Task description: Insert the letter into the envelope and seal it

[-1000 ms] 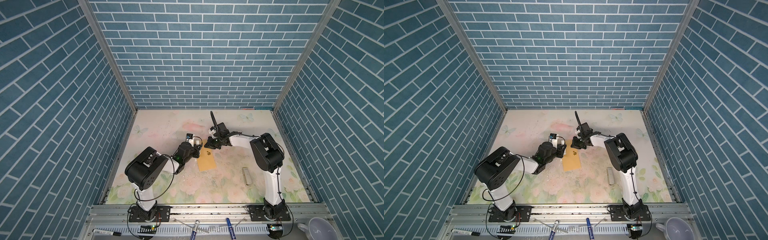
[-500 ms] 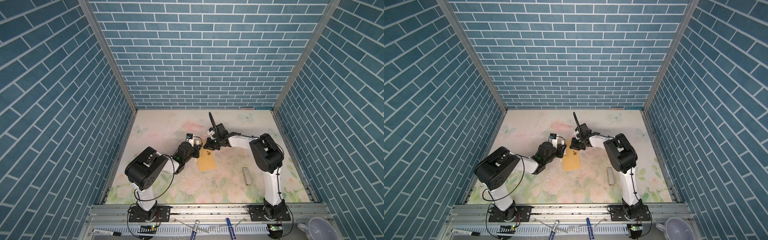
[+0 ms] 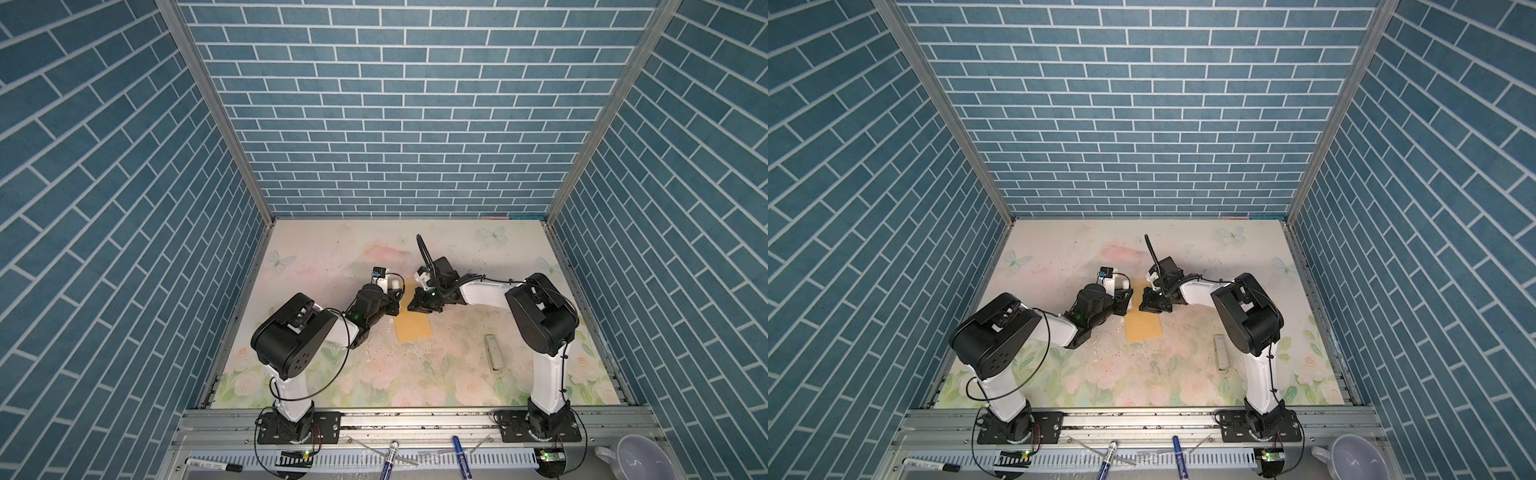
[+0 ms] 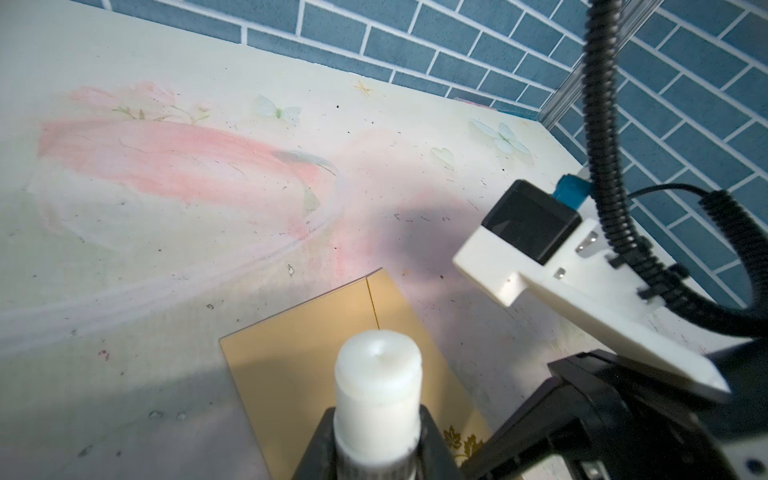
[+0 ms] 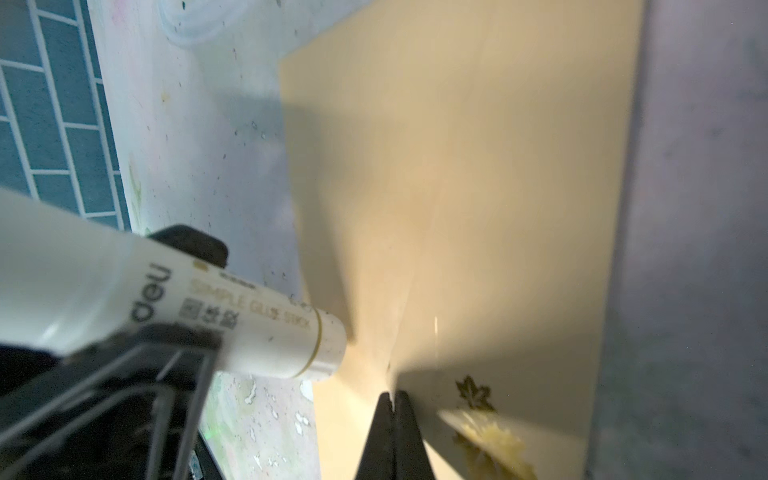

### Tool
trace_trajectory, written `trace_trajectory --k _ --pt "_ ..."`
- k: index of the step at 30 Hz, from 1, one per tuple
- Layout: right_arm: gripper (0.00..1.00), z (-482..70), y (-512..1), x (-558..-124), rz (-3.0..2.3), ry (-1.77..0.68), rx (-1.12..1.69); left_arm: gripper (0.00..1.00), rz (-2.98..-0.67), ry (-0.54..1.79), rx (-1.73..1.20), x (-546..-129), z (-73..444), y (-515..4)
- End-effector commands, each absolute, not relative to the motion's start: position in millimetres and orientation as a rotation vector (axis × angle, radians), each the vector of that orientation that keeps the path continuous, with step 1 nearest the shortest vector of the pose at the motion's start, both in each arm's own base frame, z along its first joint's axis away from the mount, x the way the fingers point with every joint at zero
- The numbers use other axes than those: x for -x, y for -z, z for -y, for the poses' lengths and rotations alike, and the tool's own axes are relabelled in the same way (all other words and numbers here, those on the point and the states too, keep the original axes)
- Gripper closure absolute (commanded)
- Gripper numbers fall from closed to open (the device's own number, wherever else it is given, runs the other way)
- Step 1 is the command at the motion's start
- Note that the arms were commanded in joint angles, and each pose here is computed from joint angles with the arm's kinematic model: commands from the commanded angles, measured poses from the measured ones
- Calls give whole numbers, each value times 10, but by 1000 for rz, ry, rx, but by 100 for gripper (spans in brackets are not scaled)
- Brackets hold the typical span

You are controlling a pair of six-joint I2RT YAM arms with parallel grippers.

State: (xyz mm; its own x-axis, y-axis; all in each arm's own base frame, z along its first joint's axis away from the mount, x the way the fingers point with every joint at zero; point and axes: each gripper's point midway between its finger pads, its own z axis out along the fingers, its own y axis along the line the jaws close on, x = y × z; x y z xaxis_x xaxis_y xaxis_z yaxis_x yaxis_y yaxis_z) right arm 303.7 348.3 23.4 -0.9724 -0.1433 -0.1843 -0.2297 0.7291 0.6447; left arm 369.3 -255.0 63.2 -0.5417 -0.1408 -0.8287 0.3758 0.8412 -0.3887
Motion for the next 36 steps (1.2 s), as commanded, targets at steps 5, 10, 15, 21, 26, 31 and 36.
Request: trace_trajectory --k 5,10,15,21,26,31,36 --pt "100 -3245 36 -2772 -2940 -949 276 100 -2114 646 -189 -3615 2534 -451" --pt "100 -3381 -239 -2955 -2831 -997 309 100 -2088 661 -187 -3627 2549 -584" --pt "96 -3433 -943 -3181 -2568 -1010 384 100 -2027 700 -183 -3648 2584 -924" --pt "74 -3245 -1768 -3222 -2282 -934 486 100 -1920 767 -225 -3637 2665 -1640" --pt "53 -3058 -2241 -3134 -2128 -902 543 100 -1837 842 -274 -3565 2710 -2239" --pt "23 -2920 -2635 -3015 -1992 -943 565 100 -1749 981 -280 -3474 2694 -2725" --pt "16 -2965 -2913 -2831 -1892 -1149 630 100 -1628 1127 -295 -3339 2668 -3131"
